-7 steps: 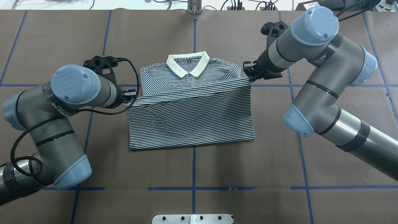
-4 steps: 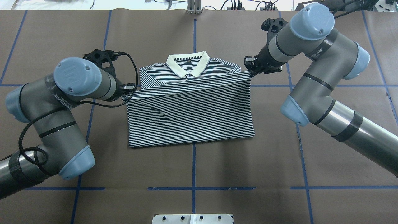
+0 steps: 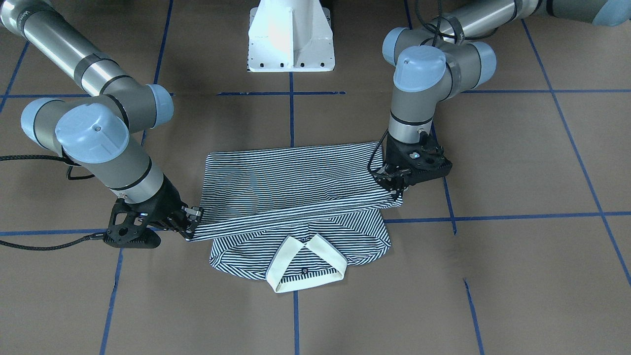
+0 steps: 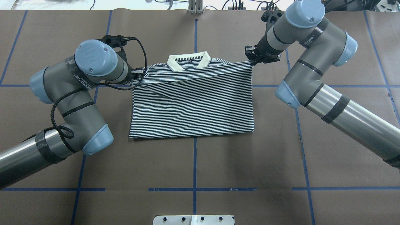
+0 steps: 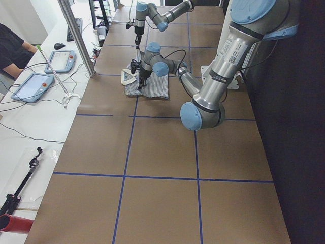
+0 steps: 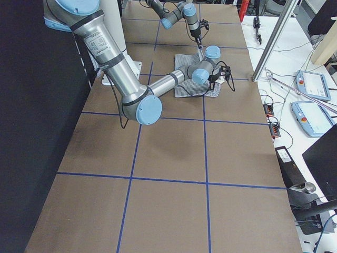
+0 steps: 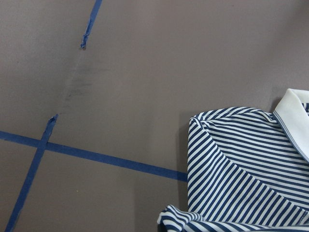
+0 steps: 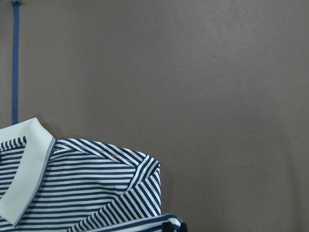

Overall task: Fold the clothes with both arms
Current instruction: 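Open both grippers and lift them off the folded shirt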

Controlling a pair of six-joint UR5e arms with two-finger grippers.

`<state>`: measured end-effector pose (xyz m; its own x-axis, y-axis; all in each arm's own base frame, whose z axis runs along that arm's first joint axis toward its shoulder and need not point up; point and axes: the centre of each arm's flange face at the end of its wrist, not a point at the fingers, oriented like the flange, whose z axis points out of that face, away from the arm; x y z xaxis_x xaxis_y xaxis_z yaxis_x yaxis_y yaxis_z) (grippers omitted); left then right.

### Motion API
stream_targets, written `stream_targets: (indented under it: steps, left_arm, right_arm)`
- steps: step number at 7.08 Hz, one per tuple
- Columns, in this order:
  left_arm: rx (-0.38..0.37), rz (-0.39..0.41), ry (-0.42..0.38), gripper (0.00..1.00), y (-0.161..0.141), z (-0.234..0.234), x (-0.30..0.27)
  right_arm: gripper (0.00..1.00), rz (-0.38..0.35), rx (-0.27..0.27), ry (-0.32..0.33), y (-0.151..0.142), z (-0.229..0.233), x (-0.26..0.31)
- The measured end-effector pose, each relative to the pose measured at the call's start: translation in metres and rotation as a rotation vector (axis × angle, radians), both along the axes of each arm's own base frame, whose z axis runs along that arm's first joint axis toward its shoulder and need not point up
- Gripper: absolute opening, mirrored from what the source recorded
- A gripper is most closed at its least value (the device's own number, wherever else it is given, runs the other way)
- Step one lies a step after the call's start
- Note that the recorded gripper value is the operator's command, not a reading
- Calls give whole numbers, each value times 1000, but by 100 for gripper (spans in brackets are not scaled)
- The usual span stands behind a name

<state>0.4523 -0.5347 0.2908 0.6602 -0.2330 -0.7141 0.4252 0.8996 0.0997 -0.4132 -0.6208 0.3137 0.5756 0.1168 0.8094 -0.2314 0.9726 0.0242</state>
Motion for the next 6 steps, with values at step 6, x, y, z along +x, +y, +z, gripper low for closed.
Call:
stream_targets:
  steps: [6]
  left_arm:
    - [-4,-39,-1,0,-45,17,15]
  right_arm:
    - [0,4,22,-9,-28,2,-23]
